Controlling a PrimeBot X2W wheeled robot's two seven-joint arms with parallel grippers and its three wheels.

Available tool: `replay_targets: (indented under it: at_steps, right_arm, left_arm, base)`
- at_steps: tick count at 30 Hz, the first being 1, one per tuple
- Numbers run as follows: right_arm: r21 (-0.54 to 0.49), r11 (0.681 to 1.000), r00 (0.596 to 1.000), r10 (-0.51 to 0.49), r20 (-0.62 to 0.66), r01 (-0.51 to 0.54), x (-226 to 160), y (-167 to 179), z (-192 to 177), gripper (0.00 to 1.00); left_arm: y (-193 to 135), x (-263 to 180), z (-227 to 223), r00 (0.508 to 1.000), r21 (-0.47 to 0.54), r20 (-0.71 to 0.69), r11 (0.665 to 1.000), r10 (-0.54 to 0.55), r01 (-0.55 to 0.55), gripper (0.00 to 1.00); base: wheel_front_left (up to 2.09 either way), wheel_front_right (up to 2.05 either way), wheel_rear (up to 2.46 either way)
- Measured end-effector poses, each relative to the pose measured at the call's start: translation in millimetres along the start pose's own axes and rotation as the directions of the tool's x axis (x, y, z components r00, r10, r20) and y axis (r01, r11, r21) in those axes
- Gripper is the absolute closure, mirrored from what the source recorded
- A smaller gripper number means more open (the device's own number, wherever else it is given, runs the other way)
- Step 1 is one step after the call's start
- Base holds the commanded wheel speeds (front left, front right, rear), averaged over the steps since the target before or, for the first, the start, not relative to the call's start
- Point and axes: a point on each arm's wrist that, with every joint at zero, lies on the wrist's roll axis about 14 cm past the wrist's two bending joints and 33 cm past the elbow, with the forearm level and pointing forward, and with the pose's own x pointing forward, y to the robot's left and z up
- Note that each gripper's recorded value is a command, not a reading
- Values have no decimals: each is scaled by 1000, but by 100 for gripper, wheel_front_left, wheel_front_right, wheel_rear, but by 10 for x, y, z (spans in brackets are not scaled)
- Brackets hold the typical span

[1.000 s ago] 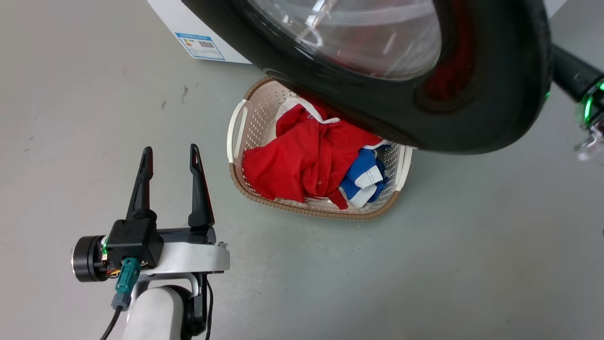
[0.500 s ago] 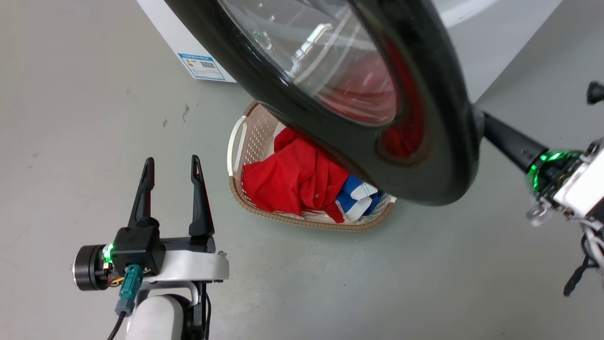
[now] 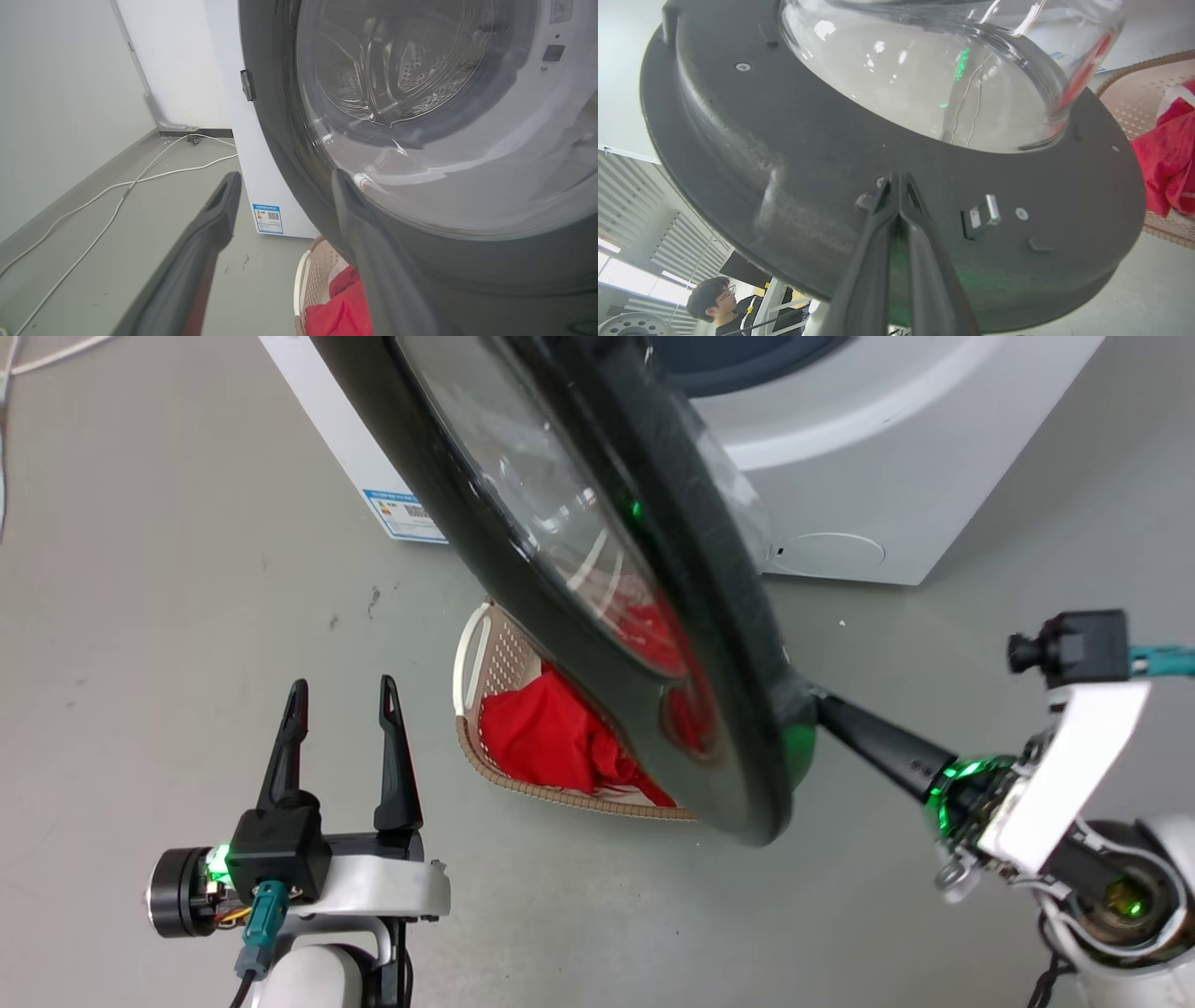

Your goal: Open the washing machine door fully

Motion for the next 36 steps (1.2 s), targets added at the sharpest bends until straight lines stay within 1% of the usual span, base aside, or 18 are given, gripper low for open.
replay_targets:
  at_steps: [7, 18, 24, 36]
  right_arm:
    - [51, 998, 998, 31, -52, -29, 32, 123, -345, 100]
    - [78, 995, 985, 80, -152, -69, 156, 313, -746, 100]
    - [92, 993, 977, 89, -194, -72, 213, 348, -918, 100]
    - [113, 992, 970, 87, -227, -63, 242, 369, -1108, 100]
  left_arm:
    - [28, -97, 70, 1000, 1, 12, 1000, 5, -5, 0]
    - [72, -209, 147, 1000, 6, 27, 1000, 9, -9, 0]
    - [96, -247, 177, 999, 7, 33, 1000, 14, -15, 0]
    - [107, -312, 203, 999, 8, 38, 1000, 15, -15, 0]
  base:
    - [0, 0, 0]
    - [0, 0, 0]
    - [0, 0, 0]
    - [0, 0, 0]
